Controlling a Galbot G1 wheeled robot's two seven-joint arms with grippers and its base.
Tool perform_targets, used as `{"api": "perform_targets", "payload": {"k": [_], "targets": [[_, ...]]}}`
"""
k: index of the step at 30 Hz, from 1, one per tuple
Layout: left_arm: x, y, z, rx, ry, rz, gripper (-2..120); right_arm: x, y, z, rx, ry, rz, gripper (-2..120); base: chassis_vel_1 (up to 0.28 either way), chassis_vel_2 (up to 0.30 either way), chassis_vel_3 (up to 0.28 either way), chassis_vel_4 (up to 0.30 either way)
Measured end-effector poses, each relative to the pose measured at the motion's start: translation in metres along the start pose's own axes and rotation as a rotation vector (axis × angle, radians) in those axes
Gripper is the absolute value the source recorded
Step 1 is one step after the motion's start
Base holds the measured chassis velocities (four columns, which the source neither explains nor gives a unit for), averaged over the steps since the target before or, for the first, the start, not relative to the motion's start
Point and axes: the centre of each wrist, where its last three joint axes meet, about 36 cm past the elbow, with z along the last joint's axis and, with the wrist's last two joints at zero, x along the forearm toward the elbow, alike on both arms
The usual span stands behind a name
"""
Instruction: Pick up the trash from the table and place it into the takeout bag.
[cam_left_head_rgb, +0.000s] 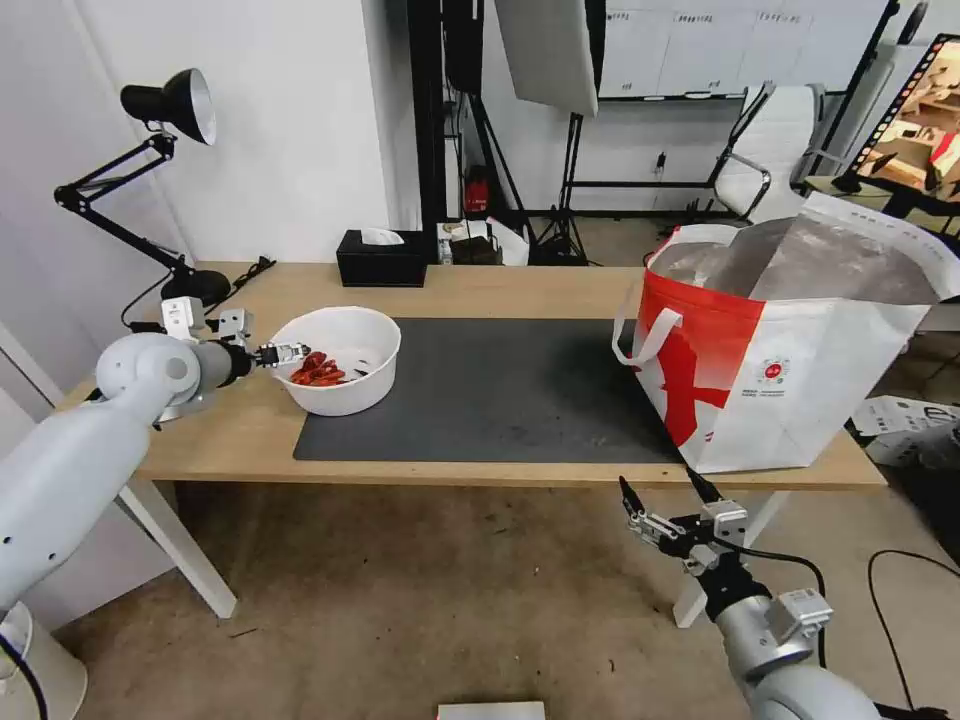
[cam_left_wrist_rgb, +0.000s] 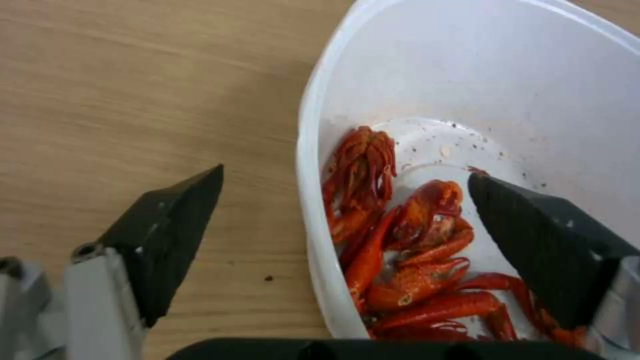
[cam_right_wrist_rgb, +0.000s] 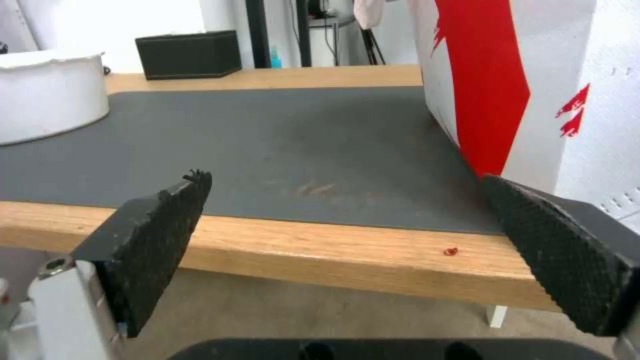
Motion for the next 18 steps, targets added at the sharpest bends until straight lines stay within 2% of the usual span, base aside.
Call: {"api": "perform_targets", "payload": {"k": [1,4,5,12,13,18], "targets": [[0.0,0.0,0.0,0.0,0.0,0.0,99,0.0,0.0,0.0,0.0,0.0,0.0,100,0.0,0.0,0.0,0.0],[0.0004,0.0002,-0.0005,0.01,-0.001,-0.001,85,0.0,0.0,0.0,0.0,0.0,0.0,100,0.0,0.0,0.0,0.0],[0.0004,0.0002,-0.0005,0.01,-0.001,-0.001,85,0.0,0.0,0.0,0.0,0.0,0.0,100,0.0,0.0,0.0,0.0],[0.0013,-0.0021,-0.0011,0.001,-0.002,0.006,56,0.0,0.0,0.0,0.0,0.0,0.0,100,0.0,0.0,0.0,0.0],[0.0013,-0.0021,-0.0011,0.001,-0.002,0.006,56,0.0,0.0,0.0,0.0,0.0,0.0,100,0.0,0.0,0.0,0.0],[0.0039,-0.0035,0.0002,-0.005,-0.004,0.035,37,0.0,0.0,0.0,0.0,0.0,0.0,100,0.0,0.0,0.0,0.0]]}}
